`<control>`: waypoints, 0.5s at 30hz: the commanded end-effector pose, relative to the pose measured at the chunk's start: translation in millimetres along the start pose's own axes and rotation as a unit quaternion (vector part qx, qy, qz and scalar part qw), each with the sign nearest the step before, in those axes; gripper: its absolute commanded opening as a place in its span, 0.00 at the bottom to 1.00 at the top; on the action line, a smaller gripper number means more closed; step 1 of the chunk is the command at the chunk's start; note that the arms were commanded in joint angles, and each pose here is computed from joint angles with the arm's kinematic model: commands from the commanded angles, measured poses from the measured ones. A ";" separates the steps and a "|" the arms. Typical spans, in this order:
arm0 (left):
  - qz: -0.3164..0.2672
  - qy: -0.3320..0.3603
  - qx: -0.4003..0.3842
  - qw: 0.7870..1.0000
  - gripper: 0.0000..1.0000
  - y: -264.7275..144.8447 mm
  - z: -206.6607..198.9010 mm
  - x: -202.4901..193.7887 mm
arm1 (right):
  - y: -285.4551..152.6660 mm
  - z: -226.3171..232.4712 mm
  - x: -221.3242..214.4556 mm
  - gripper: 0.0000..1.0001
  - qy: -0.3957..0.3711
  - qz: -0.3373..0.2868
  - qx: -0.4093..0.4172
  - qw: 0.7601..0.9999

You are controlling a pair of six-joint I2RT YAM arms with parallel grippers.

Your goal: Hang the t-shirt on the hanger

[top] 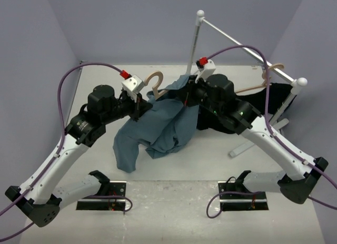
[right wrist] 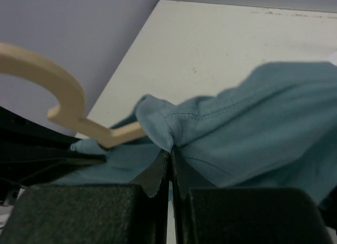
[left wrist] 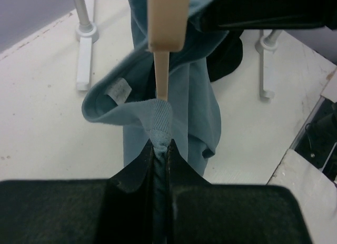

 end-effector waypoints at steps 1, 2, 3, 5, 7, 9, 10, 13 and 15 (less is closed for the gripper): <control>-0.079 0.003 0.044 0.996 0.00 -4.1 7.9 27.7 | -7.6 -7.1 12.7 0.00 0.031 -0.106 -0.043 0.993; -0.065 0.005 0.027 0.998 0.00 -1.7 5.5 23.2 | -5.3 -10.4 11.7 0.00 0.023 -0.102 -0.056 0.993; -0.061 0.006 0.016 0.998 0.00 -0.2 4.1 21.3 | -2.4 -11.7 13.1 0.00 0.022 -0.108 -0.067 0.992; -0.043 -0.001 0.001 0.999 0.00 -0.9 0.2 11.3 | 4.2 -17.5 17.6 0.00 0.006 -0.117 -0.096 0.988; -0.031 -0.005 -0.009 0.999 0.00 -2.4 -3.0 1.7 | 6.9 -20.3 23.0 0.00 0.001 -0.126 -0.108 0.986; -0.009 -0.010 -0.023 1.000 0.00 -5.8 -7.2 -9.2 | 12.7 -27.5 31.8 0.00 -0.002 -0.131 -0.124 0.984; -0.004 -0.011 -0.025 1.000 0.00 -7.4 -8.3 -11.2 | 12.5 -30.9 40.7 0.00 -0.001 -0.139 -0.130 0.982; 0.018 -0.014 -0.025 0.999 0.00 -16.5 -11.3 -19.1 | 15.0 -36.3 57.1 0.00 -0.008 -0.148 -0.146 0.978; 0.030 -0.016 -0.011 0.999 0.00 -23.0 -11.2 -22.9 | 15.9 -39.8 63.1 0.00 -0.015 -0.147 -0.156 0.977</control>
Point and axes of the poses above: each gripper's point midway between its finger pads, its own y axis out along the fingers, its own z axis along the line the jaws close on, x = y × z, the point moved 9 cm from there along -y, back along the fingers, and after that the axes turned 11 degrees about y, right-handed, at the moved point
